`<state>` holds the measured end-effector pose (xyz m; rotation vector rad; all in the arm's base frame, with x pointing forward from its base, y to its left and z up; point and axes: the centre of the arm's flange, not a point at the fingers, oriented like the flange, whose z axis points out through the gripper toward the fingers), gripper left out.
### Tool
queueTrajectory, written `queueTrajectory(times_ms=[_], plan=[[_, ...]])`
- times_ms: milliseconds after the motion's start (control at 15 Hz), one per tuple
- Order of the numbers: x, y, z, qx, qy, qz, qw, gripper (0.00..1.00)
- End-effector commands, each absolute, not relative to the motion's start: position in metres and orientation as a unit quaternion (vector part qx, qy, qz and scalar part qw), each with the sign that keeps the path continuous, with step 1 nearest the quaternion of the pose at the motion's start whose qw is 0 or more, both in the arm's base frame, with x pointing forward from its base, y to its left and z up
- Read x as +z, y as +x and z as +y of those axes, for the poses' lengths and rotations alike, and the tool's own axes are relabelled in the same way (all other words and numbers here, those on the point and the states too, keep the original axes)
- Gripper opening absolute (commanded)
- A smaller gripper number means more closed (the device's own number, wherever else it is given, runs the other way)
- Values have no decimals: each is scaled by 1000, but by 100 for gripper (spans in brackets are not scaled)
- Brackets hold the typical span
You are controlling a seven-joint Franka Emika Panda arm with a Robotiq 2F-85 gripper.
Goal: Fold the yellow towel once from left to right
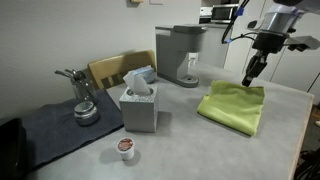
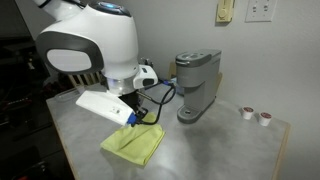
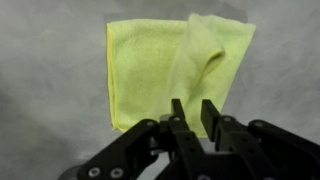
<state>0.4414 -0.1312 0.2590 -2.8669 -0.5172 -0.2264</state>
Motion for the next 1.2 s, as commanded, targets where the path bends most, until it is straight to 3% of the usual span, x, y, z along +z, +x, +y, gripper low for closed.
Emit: queueTrajectory(times_ms=[0,400,600,1133], plan=[[248,450,-130,-85,-968,-205,120,56],[258,446,-107,-83,-964,-224,116,98],[269,445,-94,-58,-976,-176,112,100],[315,443,-78,-6,-1000,-26,-14,100]])
